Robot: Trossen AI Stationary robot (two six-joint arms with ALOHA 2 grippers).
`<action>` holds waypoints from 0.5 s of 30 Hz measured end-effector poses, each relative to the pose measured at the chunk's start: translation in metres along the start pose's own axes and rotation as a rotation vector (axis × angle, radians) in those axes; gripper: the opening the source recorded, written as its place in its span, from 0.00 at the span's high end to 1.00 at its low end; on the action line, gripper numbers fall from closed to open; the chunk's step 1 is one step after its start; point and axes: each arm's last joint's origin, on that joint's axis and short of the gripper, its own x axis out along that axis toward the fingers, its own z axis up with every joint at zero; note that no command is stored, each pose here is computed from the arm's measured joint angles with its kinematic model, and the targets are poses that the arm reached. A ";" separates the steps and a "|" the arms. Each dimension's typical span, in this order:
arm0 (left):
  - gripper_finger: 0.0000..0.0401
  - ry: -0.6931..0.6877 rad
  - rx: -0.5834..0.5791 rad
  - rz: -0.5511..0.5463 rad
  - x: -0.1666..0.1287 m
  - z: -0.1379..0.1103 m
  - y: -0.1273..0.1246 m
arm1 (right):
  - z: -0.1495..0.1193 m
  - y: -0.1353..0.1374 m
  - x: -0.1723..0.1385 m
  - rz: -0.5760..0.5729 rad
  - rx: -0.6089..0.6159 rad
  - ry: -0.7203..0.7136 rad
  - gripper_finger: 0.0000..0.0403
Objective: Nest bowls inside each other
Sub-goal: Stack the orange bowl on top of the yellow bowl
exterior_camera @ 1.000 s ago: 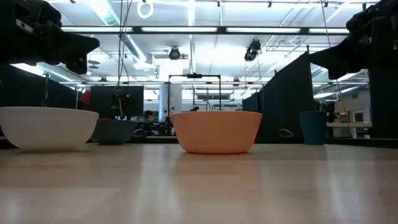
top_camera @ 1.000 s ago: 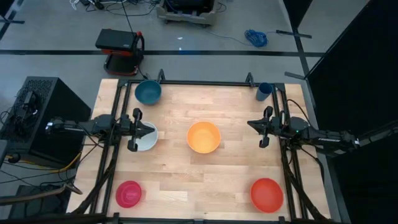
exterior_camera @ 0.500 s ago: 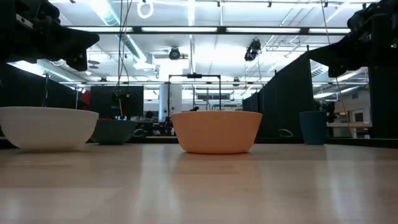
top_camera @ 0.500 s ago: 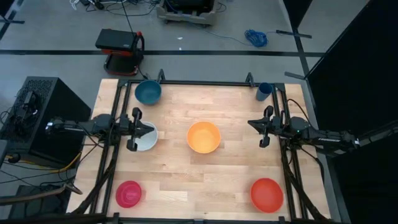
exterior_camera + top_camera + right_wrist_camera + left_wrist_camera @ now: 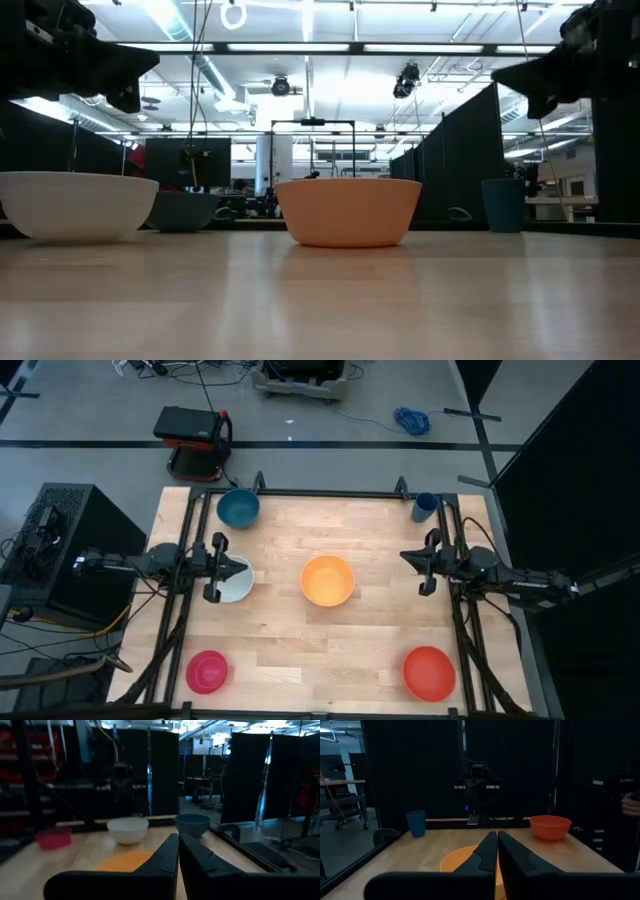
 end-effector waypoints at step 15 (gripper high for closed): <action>0.99 -0.002 -0.004 0.036 0.000 0.000 0.001 | 0.036 0.011 0.010 0.081 0.176 0.269 1.00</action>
